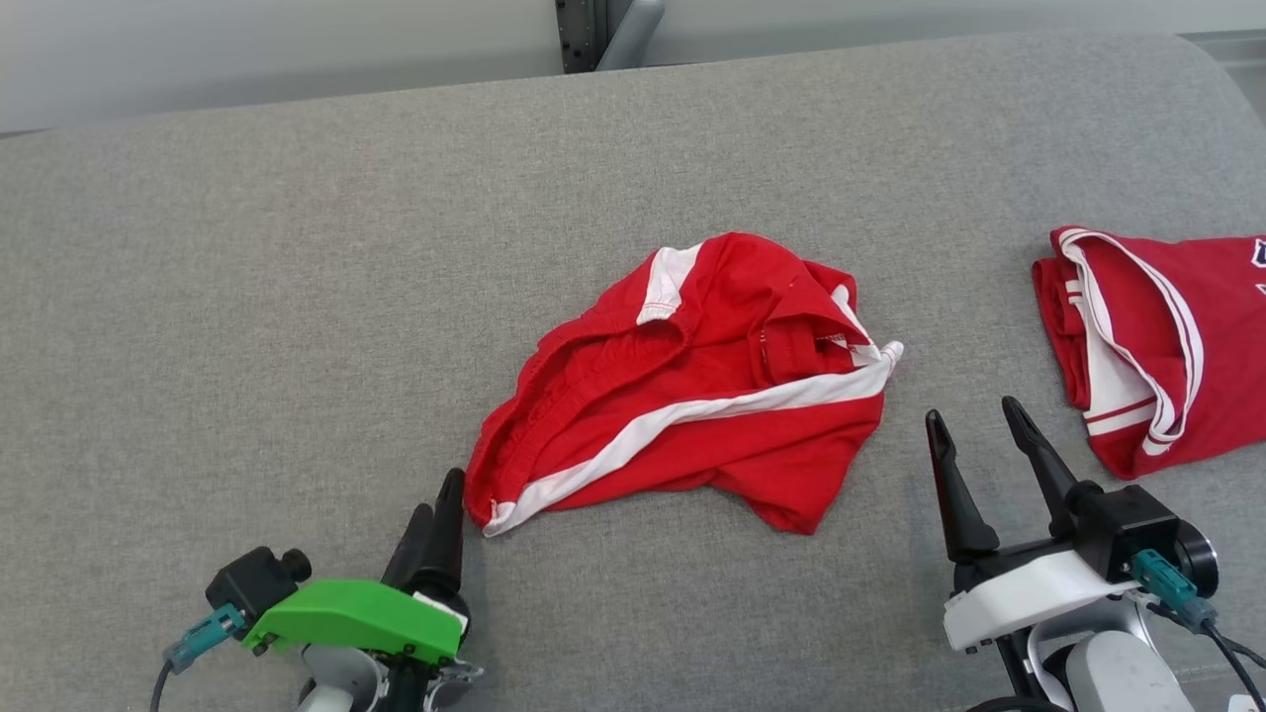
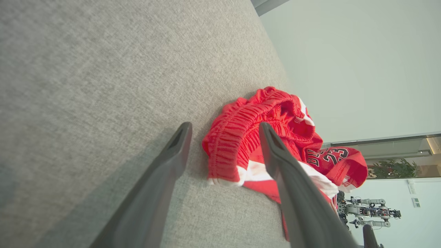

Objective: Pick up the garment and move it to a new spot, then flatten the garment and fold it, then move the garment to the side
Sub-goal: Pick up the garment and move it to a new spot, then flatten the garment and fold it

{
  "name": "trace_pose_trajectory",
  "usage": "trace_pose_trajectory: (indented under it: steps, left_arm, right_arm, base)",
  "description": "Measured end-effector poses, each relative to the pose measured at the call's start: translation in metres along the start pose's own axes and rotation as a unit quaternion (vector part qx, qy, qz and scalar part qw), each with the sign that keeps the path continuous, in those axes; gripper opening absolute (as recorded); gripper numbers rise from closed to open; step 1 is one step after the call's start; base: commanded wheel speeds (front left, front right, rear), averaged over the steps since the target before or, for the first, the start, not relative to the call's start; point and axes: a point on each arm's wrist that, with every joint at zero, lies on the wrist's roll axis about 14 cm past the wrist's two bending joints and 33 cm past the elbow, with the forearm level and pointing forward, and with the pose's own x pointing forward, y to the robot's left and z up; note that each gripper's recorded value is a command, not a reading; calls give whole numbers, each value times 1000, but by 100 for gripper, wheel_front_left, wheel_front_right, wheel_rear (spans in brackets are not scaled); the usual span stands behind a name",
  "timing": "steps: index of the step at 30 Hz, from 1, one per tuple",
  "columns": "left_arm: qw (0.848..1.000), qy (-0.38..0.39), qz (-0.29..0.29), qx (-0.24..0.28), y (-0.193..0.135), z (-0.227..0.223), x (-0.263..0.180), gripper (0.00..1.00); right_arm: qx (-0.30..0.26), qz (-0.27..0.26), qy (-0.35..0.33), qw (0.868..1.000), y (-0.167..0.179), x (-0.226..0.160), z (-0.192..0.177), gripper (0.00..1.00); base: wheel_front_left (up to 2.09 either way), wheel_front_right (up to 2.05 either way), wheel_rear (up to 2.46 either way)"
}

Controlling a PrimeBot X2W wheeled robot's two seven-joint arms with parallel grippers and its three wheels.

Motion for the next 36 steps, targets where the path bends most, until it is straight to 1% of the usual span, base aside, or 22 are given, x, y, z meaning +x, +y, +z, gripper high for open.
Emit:
trace_pose_trajectory:
  steps: [1, 2, 3, 5, 7, 9, 13, 15, 20, 23, 25, 28, 36]
  left_arm:
    - [1000, -7, -3, 20, 1, 4, -3, 100]
    - [1000, -7, -3, 20, 1, 4, -3, 100]
    - [999, -16, -7, 42, 1, 9, -6, 100]
    - [995, -34, -13, 93, 1, 21, -11, 100]
    - [986, -49, -22, 157, -1, 30, -17, 100]
    - [973, -79, -27, 216, -4, 47, -23, 100]
    - [947, -135, -34, 291, -12, 66, -41, 100]
    - [929, -150, -36, 336, -11, 70, -52, 100]
    - [891, -178, -51, 415, -17, 75, -74, 100]
    - [875, -194, -52, 441, -20, 80, -84, 100]
    - [870, -205, -42, 446, -16, 84, -90, 100]
    - [870, -213, -26, 445, -7, 89, -98, 100]
    - [868, -222, -13, 444, 0, 92, -108, 100]
  right_arm:
    - [-1, -1, -3, 1000, -1, -1, 2, 100]
    - [-1, -1, -3, 1000, -1, -1, 2, 100]
    - [-2, -4, -5, 1000, -3, -2, 4, 100]
    - [-4, -10, -5, 1000, -8, -7, 5, 100]
    - [-9, -17, -7, 1000, -14, -11, 6, 100]
    - [-17, -18, -7, 1000, -17, -14, 8, 100]
    - [-30, -19, -1, 999, -23, -25, 6, 100]
    - [-37, -23, 0, 999, -28, -31, 7, 100]
    - [-49, -32, -9, 998, -35, -37, 14, 100]
    - [-53, -39, -11, 998, -37, -39, 15, 100]
    - [-55, -44, -14, 997, -39, -41, 17, 100]
    - [-54, -49, -17, 997, -40, -43, 19, 100]
    - [-47, -47, -18, 998, -34, -45, 18, 100]
  base:
    - [0, 0, 0]
    - [0, 0, 0]
    - [0, 0, 0]
    - [0, 0, 0]
    - [0, 0, 0]
    - [0, 0, 0]
    - [0, 0, 0]
    - [0, 0, 0]
    - [0, 0, 0]
    - [0, 0, 0]
    - [0, 0, 0]
    - [0, 0, 0]
    - [0, 0, 0]
